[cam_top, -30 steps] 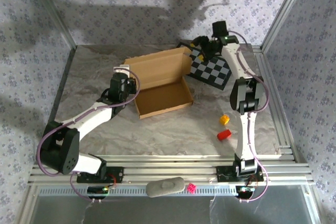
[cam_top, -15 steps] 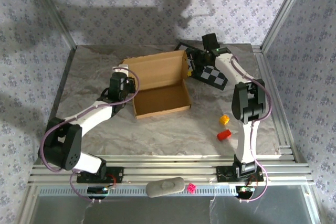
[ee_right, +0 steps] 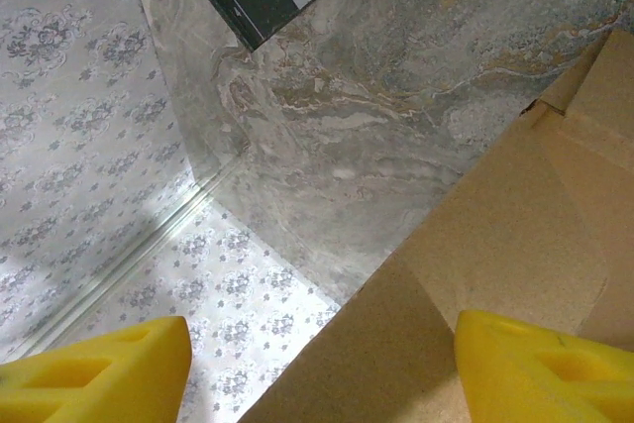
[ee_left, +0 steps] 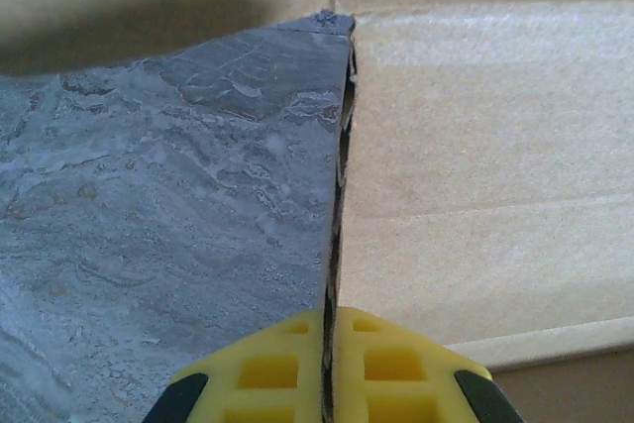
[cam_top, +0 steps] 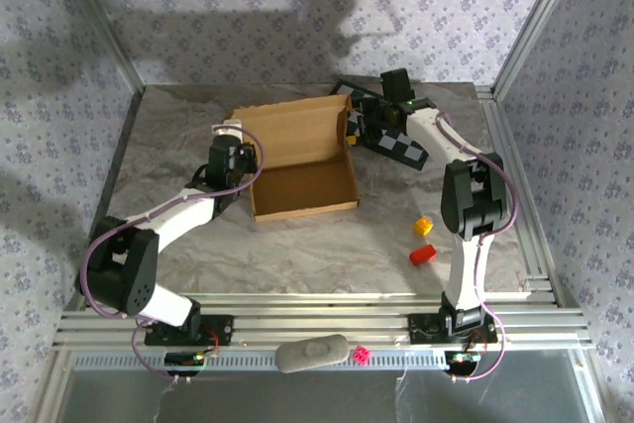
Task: Fold the paper box
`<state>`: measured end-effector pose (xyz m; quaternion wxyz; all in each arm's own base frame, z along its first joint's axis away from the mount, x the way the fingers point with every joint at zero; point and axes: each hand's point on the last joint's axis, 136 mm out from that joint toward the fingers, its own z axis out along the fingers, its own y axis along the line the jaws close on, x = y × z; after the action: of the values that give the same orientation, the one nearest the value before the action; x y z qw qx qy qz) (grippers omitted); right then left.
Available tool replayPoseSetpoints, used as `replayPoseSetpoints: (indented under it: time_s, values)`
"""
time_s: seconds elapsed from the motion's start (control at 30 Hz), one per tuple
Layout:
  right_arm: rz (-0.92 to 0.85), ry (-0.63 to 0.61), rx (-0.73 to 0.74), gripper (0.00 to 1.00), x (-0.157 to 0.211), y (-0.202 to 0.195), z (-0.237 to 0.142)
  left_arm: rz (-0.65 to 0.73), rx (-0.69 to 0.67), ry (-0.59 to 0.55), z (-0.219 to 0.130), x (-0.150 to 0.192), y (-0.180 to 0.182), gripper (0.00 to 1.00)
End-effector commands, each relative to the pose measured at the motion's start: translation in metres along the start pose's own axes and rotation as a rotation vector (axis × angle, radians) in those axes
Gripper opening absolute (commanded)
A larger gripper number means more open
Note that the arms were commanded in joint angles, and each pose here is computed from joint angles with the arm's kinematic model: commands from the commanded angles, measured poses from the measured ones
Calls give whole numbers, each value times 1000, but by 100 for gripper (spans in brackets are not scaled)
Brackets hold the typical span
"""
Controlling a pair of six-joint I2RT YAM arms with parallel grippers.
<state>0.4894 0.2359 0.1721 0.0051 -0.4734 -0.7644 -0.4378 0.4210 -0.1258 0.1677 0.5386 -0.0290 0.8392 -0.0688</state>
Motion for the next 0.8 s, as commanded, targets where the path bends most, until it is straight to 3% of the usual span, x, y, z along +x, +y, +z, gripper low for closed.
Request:
replayPoseSetpoints:
  time_s: [0.0, 0.37, 0.77]
  values:
    - [7, 65, -20, 71, 25, 4, -5, -26, 77, -73, -1, -26, -25, 0]
    - [57, 109, -32, 67, 35, 6, 5, -28, 91, -83, -1, -27, -31, 0]
    - [107, 144, -25, 52, 43, -1, 16, -36, 94, -90, 2, -26, -32, 0]
